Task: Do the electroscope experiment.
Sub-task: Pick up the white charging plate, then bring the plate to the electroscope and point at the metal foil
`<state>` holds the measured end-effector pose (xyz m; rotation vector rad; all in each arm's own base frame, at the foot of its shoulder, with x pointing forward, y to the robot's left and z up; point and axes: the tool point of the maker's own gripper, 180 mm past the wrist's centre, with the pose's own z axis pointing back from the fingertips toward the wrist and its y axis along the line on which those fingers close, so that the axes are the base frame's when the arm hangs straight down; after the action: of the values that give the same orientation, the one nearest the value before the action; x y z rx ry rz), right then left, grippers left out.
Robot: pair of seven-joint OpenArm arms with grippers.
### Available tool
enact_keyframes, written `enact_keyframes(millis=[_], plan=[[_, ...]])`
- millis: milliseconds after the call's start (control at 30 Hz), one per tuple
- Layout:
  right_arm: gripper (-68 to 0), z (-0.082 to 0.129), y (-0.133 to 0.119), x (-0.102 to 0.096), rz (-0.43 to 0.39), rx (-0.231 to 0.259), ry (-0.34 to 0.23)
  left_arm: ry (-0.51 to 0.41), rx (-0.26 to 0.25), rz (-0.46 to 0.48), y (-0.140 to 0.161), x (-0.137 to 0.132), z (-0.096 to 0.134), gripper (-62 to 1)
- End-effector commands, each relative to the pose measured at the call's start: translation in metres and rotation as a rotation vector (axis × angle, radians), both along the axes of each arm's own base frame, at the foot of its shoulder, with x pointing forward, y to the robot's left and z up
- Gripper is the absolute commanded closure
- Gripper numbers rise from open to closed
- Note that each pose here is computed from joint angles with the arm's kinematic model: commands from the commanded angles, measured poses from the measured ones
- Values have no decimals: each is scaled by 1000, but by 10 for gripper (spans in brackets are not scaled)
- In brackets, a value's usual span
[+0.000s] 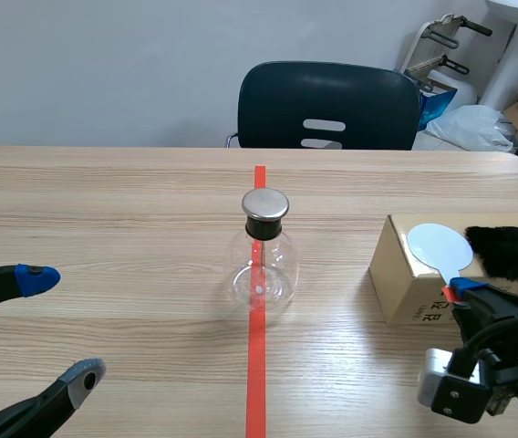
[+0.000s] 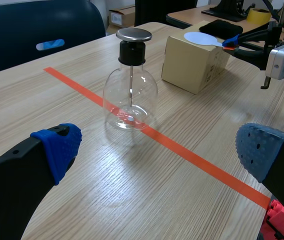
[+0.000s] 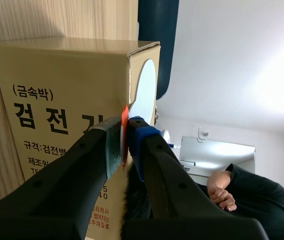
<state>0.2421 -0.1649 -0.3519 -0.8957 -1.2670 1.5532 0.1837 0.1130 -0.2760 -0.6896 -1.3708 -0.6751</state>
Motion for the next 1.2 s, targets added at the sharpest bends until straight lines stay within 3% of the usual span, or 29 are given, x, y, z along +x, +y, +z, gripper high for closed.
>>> enact_keyframes(millis=[0,167,367,500,700,867,933,1100,1167], plan=[[-7,10,1,5,6,-1,-32,-30,-28,1,-3,4,10,-623],[-7,15,-1,5,5,-2,-55,-31,-28,2,-2,4,10,-623],[-7,45,-9,3,-10,37,-128,-31,-28,2,-2,4,10,-623],[-7,73,-18,-2,-21,36,-218,-31,-27,2,-2,4,10,-623],[-7,116,-35,-11,-43,-6,-388,-31,-27,2,-2,4,10,-623],[-7,140,-50,-13,-70,-10,-434,-10,16,3,-1,8,2,-623],[-7,149,-56,-14,-82,-10,-452,-1,40,3,0,10,-2,-476],[-7,177,-70,-13,-116,-17,-519,6,116,1,4,27,-9,-24],[-7,185,-76,-12,-132,-15,-541,-6,139,6,6,39,-8,-18]])
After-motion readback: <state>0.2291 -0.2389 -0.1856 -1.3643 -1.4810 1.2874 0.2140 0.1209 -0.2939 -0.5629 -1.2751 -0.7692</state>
